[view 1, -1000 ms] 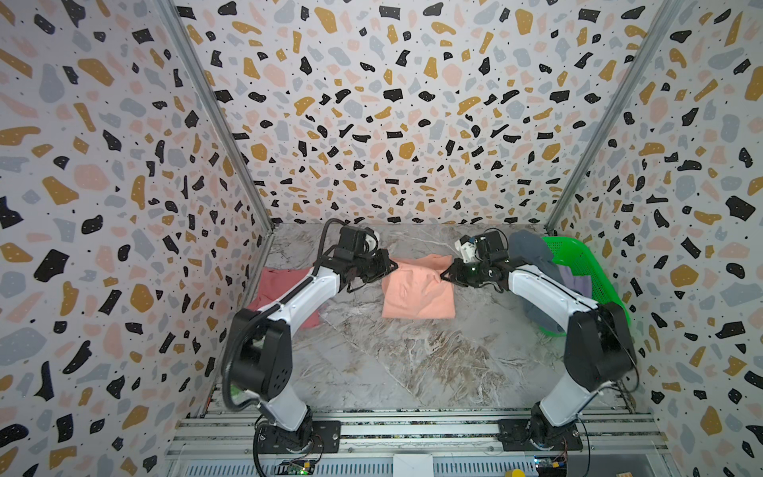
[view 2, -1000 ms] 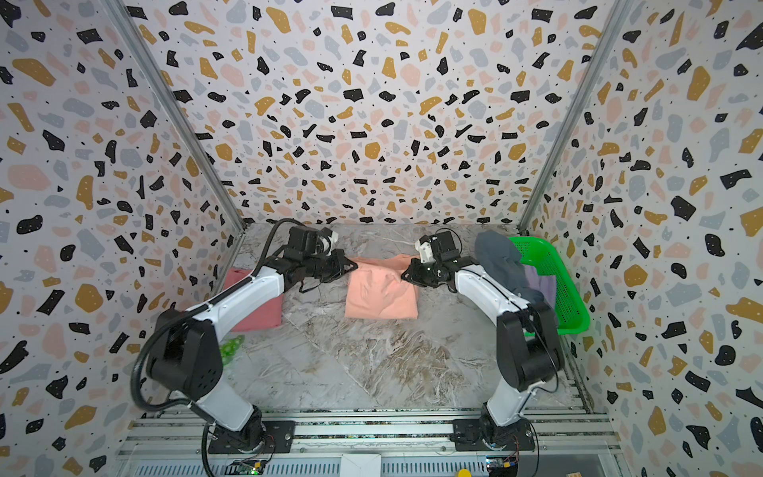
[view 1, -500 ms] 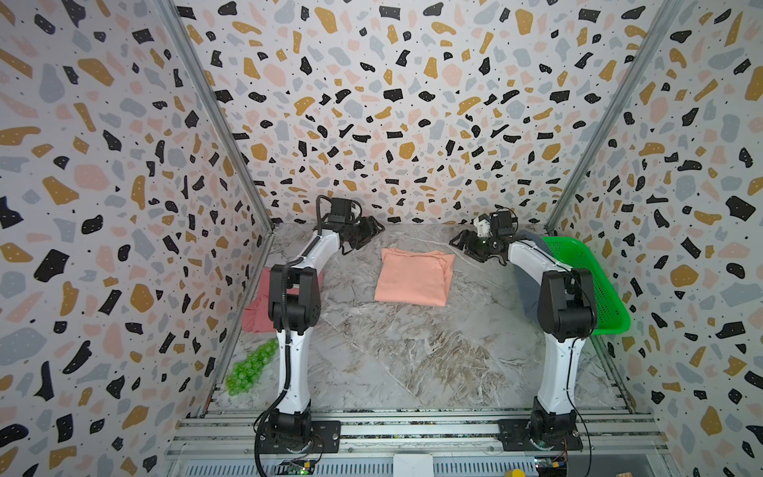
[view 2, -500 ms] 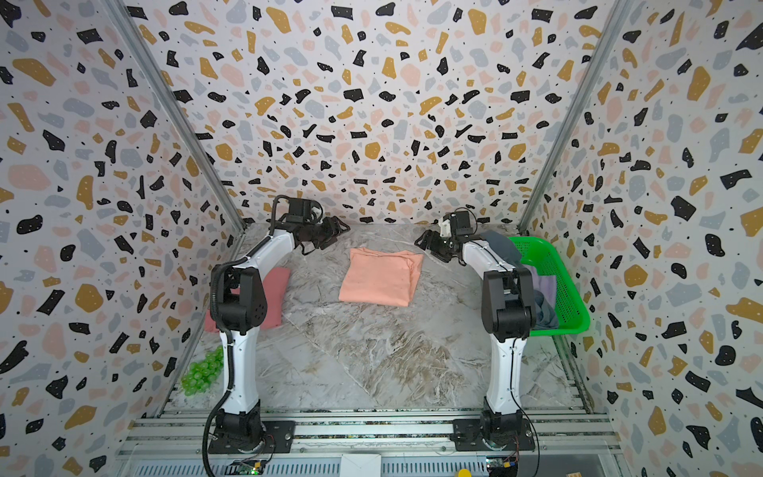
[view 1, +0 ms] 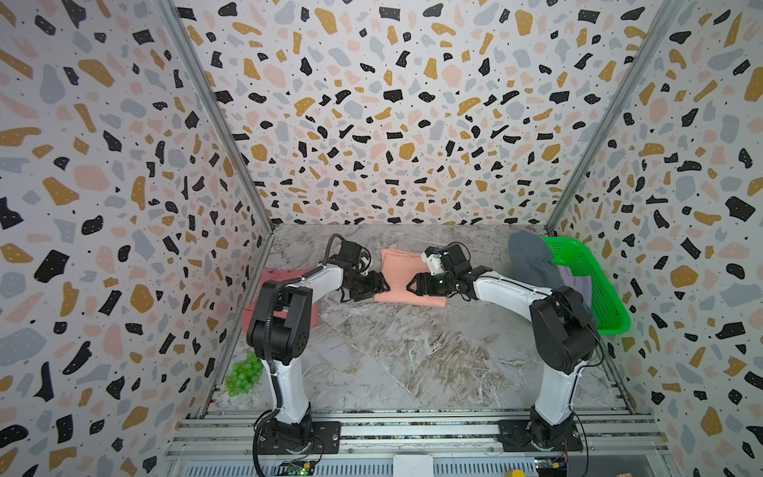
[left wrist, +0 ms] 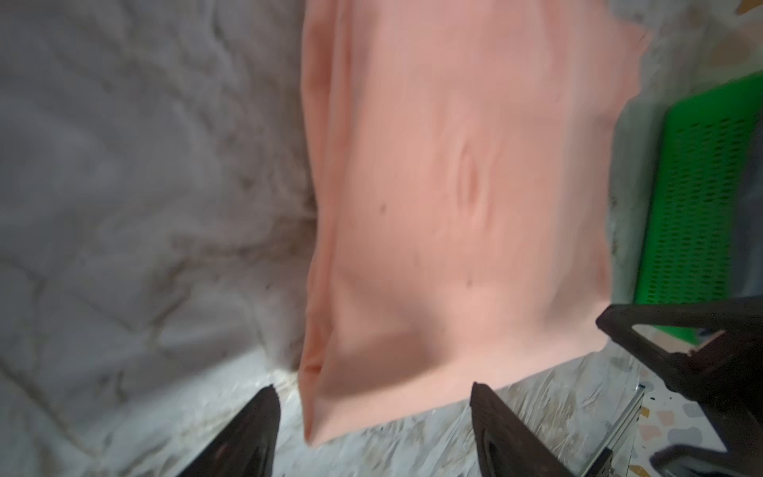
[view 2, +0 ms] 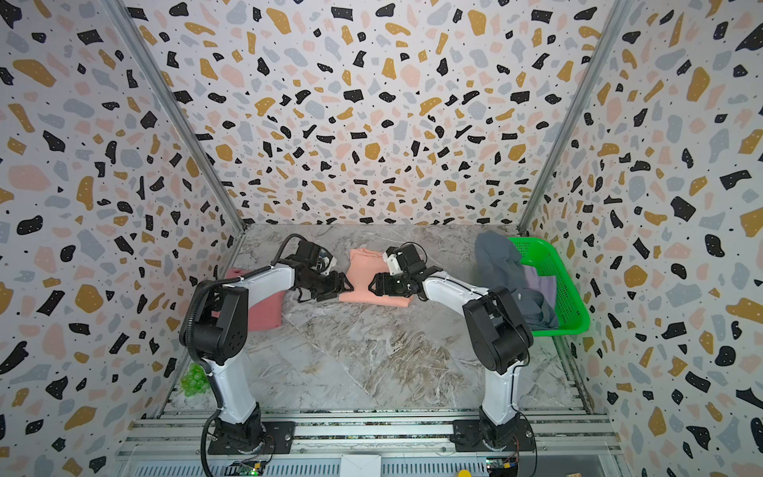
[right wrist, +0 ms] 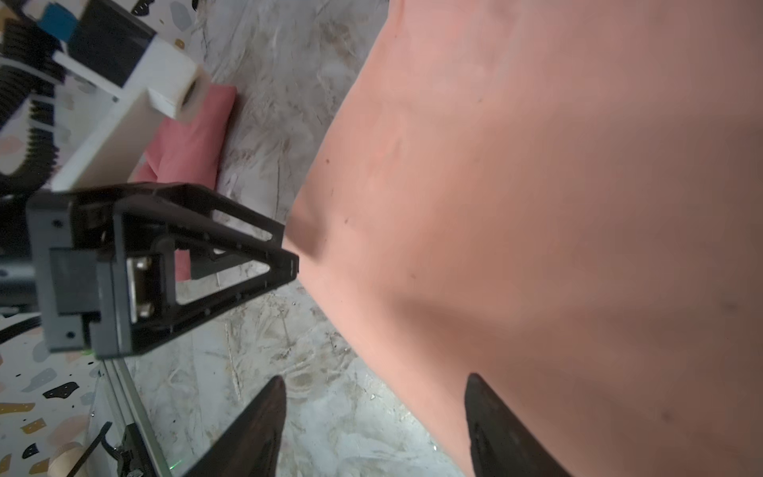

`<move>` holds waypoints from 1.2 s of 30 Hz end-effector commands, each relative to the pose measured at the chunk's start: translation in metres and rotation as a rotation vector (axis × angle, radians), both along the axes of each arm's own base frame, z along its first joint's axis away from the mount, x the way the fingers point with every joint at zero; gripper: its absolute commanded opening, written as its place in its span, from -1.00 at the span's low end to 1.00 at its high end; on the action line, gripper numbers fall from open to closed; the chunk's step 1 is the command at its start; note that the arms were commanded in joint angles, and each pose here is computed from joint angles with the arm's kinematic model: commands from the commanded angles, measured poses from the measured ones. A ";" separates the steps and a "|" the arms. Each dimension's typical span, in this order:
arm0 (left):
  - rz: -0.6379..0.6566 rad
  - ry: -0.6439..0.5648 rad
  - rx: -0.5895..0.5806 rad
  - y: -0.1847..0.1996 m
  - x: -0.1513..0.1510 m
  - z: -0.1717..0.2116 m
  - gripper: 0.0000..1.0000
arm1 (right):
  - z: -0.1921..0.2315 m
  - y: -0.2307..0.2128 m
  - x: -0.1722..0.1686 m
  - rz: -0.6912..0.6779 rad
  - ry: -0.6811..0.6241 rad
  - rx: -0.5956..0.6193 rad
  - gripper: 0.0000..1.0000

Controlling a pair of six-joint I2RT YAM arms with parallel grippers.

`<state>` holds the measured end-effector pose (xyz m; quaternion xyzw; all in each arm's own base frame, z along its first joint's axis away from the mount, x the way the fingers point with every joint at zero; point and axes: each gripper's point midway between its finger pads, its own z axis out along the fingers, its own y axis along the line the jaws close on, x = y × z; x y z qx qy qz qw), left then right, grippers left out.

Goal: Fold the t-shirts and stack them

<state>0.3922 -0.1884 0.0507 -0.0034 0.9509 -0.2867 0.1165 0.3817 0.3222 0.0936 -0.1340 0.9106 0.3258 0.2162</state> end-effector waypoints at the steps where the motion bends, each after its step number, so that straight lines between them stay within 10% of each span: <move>1: -0.034 -0.047 0.044 0.009 -0.013 0.006 0.46 | -0.026 -0.019 -0.006 -0.008 -0.007 -0.135 0.32; 9: -0.079 0.041 0.016 0.010 -0.058 -0.019 0.54 | -0.077 -0.058 -0.063 0.040 0.044 -0.266 0.31; 18: -0.034 -0.038 -0.162 -0.025 0.000 0.001 0.52 | -0.019 -0.035 -0.029 -0.008 -0.122 -0.170 0.55; 26: -0.022 -0.050 -0.283 -0.043 0.018 0.033 -0.77 | 0.045 -0.012 -0.002 -0.001 -0.501 -0.297 0.70; 36: -0.013 -0.108 -0.424 -0.056 0.023 0.109 -0.87 | 0.053 0.042 -0.019 0.176 -0.807 -0.452 0.87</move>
